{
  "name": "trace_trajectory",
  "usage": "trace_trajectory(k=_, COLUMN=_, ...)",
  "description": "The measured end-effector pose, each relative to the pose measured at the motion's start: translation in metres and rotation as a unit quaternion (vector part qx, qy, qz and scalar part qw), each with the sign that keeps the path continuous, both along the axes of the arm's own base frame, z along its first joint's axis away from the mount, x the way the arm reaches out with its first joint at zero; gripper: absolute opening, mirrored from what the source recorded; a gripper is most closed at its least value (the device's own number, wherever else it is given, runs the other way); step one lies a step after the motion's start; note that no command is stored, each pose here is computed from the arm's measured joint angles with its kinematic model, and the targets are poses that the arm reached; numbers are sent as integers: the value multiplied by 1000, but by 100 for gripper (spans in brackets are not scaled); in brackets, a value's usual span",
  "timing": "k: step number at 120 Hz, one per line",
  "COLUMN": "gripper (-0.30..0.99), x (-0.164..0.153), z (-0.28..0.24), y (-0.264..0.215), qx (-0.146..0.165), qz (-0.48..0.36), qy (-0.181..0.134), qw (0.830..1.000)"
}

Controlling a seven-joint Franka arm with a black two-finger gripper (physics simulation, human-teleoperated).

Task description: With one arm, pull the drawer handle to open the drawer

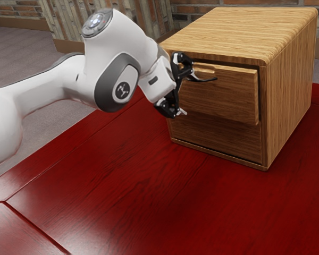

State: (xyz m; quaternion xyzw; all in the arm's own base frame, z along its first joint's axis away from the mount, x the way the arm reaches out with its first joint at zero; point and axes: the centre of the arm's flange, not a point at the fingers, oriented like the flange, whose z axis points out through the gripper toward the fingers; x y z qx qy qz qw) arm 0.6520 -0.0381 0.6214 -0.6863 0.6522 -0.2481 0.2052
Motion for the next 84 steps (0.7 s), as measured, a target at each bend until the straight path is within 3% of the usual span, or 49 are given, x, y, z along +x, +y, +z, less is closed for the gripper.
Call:
trace_trajectory(k=17, gripper=72, x=-3, z=-14, y=-1, qx=0, qz=0, qy=1, qw=1000)
trace_trajectory(k=21, gripper=80, x=-5, z=-17, y=-1, qx=1, qz=0, qy=2, qw=1000)
trace_trajectory(k=30, gripper=64, x=-18, z=-15, y=-1, qx=-2, qz=0, qy=-2, qw=1000)
trace_trajectory(k=42, gripper=60, x=-35, z=-12, y=-1, qx=-4, qz=0, qy=-9, qw=1000)
trace_trajectory(k=62, gripper=66, x=-60, z=10, y=3, qx=-8, qz=4, qy=-38, qw=999)
trace_trajectory(k=84, gripper=69, x=-59, z=0, y=12, qx=-10, qz=13, qy=-38, qw=999)
